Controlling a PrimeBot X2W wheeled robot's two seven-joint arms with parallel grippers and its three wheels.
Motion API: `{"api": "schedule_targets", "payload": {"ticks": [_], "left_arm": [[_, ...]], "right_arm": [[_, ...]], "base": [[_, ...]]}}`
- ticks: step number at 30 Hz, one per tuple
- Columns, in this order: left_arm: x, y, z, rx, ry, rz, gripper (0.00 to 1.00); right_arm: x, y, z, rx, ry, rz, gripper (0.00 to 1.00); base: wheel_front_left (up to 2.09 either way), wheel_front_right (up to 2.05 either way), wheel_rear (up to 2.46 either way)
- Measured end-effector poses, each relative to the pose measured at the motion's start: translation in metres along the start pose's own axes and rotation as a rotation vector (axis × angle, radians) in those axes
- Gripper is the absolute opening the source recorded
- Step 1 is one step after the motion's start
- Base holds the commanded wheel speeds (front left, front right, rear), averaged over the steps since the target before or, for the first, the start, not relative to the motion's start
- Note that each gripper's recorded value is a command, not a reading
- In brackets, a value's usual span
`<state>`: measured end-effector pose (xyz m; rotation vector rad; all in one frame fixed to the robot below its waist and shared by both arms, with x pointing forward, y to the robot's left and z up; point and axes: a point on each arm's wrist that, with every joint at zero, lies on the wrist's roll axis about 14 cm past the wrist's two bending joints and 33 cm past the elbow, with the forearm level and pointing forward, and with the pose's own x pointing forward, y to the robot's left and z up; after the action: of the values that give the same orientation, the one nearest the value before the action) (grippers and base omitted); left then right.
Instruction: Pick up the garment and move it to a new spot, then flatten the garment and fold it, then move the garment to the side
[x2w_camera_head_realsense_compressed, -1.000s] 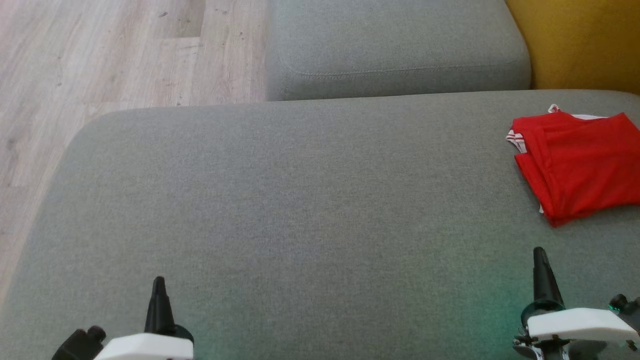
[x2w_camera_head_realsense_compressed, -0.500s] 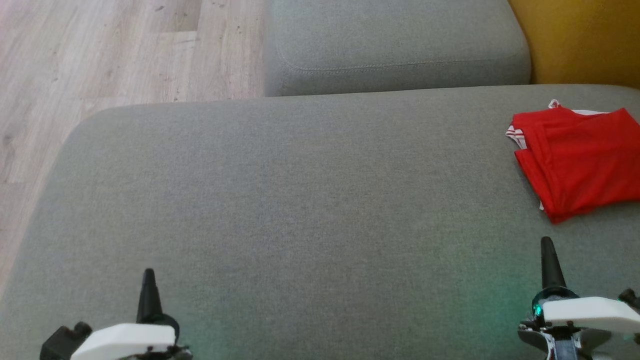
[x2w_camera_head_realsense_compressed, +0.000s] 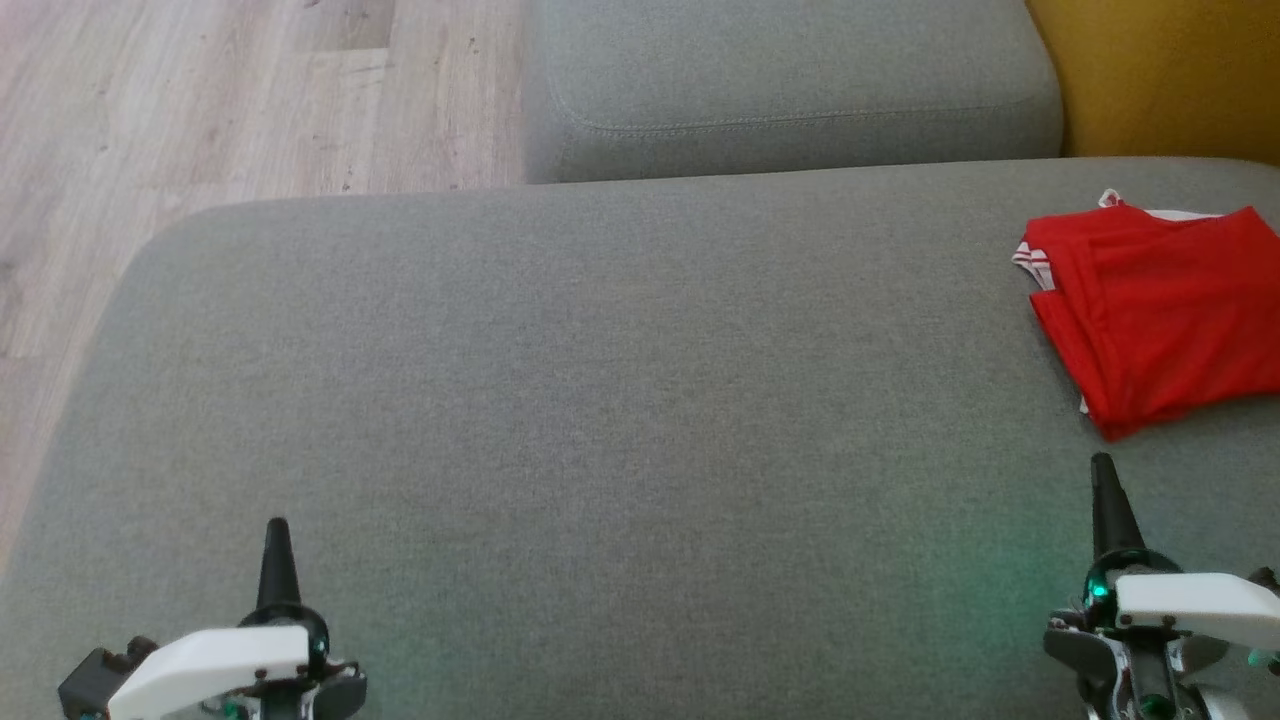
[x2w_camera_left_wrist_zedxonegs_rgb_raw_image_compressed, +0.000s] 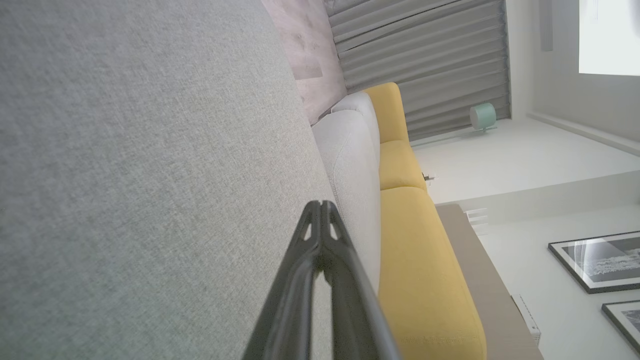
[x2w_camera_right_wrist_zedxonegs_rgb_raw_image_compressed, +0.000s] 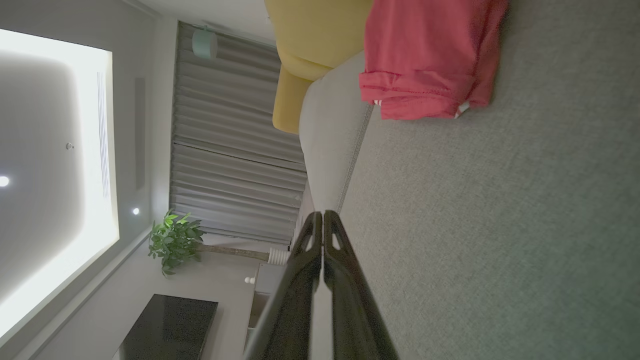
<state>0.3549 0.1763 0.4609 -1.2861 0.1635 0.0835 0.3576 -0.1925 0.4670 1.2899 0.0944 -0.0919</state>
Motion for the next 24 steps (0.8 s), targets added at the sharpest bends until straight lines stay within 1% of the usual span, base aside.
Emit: {"api": "schedule_targets", "payload": {"ticks": [8, 13, 16, 24], "left_arm": [[0.003, 0.000, 0.002, -0.093, 0.006, -0.007, 0.00], [0.009, -0.009, 0.007, -0.161, -0.001, -0.039, 0.00], [0.012, -0.011, 0.008, -0.194, 0.000, -0.048, 0.00], [0.013, -0.010, 0.014, -0.285, -0.007, -0.058, 0.00]], "right_arm": [[0.001, -0.004, 0.003, 0.094, -0.004, -0.012, 0.00], [0.009, 0.005, 0.007, 0.167, -0.008, 0.015, 0.00], [0.010, 0.005, 0.008, 0.202, -0.010, 0.017, 0.00], [0.012, 0.005, 0.013, 0.294, -0.018, 0.022, 0.00]], "base": [[0.00, 0.00, 0.00], [0.00, 0.00, 0.00], [0.00, 0.00, 0.00], [0.00, 0.00, 0.00]]}}
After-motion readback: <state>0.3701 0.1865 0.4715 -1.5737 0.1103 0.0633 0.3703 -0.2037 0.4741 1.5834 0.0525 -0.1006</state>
